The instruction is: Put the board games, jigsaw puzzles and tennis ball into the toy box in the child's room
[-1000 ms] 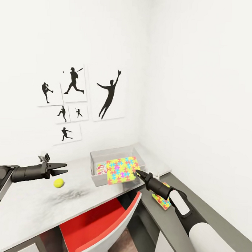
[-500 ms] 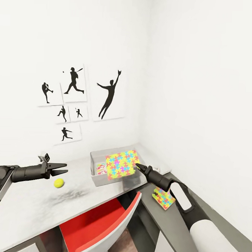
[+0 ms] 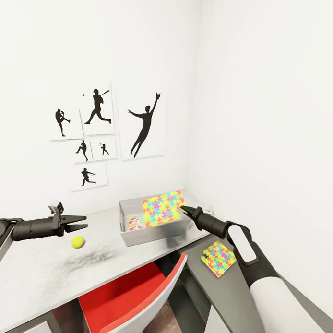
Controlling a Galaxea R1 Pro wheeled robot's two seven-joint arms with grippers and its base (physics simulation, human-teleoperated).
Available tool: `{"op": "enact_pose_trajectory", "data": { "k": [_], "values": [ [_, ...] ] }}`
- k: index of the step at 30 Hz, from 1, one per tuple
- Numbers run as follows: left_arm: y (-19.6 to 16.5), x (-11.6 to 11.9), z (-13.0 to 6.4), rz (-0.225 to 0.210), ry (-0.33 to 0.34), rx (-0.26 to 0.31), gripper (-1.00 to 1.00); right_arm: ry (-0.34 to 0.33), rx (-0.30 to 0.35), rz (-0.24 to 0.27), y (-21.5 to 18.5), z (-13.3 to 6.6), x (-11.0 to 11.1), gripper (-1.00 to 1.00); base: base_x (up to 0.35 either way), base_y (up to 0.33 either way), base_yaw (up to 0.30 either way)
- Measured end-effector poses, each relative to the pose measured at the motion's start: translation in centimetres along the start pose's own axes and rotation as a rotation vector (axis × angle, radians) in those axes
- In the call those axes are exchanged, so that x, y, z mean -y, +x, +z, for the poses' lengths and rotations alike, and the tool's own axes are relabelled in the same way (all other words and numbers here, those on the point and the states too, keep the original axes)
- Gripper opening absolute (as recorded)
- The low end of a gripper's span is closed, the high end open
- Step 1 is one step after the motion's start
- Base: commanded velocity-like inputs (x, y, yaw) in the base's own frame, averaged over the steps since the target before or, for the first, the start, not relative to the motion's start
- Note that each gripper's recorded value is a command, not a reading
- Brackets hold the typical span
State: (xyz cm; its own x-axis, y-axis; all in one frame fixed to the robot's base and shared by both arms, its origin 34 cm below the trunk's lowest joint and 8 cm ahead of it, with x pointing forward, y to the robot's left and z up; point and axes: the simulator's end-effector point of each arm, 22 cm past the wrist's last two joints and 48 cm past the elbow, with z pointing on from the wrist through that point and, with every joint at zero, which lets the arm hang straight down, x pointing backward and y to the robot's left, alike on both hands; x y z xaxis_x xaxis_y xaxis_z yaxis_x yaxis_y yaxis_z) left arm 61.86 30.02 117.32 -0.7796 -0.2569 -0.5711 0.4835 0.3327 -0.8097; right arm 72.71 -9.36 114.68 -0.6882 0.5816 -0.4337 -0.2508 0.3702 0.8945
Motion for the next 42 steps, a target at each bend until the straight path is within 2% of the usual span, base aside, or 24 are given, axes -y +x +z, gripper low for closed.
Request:
{"op": "enact_pose_trajectory", "data": {
  "k": [8,14,31,42],
  "values": [
    [-0.05,-0.04,-0.16,0.001,-0.003,0.000,1.00,0.002,0.001,-0.003,0.00,0.04,-0.04,-1.00,-0.024,0.022,0.000],
    [0.14,-0.53,-0.33,-0.015,-0.006,0.005,1.00,0.001,-0.002,-0.001,0.26,0.29,-0.19,-1.00,-0.001,0.001,0.000],
    [0.17,-0.67,-0.44,-0.010,-0.008,0.006,1.00,-0.002,-0.002,-0.001,0.38,0.41,-0.31,-1.00,0.000,0.000,0.000],
    [0.16,-0.84,-0.62,-0.011,-0.013,0.006,1.00,0.003,-0.007,-0.006,0.57,0.52,-0.13,-1.00,0.100,-0.015,0.071]
  ]
}}
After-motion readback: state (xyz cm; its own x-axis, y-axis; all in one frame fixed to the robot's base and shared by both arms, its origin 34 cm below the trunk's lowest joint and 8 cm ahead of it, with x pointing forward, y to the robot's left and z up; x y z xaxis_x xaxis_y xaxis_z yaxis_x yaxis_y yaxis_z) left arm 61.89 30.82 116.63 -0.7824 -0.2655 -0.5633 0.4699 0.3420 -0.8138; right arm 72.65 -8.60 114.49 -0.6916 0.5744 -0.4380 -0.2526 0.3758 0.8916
